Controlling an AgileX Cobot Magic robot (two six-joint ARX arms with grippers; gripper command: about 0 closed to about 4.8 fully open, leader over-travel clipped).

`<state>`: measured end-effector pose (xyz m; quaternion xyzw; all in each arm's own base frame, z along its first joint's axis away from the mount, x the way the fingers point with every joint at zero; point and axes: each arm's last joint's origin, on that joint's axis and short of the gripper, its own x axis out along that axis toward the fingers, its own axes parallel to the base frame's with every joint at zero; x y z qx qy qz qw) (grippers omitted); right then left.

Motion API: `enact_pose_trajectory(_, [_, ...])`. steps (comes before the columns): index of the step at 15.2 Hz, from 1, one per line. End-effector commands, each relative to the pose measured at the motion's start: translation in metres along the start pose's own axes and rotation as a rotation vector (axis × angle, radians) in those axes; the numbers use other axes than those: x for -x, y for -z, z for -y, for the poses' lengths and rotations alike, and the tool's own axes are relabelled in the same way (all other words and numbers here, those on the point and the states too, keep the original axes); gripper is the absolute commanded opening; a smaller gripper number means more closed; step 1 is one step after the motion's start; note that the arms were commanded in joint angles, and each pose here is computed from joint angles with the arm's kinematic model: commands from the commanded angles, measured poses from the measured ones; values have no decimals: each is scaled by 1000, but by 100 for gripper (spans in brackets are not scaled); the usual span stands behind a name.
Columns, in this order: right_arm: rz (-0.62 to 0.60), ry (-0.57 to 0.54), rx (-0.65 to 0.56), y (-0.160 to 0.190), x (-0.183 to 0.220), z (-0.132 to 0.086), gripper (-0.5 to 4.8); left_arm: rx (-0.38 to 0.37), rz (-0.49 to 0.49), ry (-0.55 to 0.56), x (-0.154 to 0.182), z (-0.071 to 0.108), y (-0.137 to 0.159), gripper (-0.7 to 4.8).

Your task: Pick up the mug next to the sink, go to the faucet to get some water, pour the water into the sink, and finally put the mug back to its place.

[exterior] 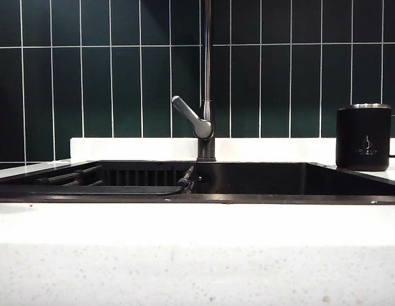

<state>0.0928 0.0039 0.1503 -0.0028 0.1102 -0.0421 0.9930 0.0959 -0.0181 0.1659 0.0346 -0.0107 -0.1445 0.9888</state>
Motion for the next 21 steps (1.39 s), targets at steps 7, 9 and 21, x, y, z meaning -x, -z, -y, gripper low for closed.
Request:
enact_pose_trajectory(7, [6, 5, 1, -1, 0, 0, -4, 1, 12, 3, 0, 0, -2, -6])
enact_pose_trajectory(9, [5, 33, -5, -1, 0, 3, -4, 1, 12, 3, 0, 0, -2, -6])
enact_pose_trajectory(21, [5, 74, -14, -1, 0, 7, -4, 1, 12, 6, 0, 0, -2, -6])
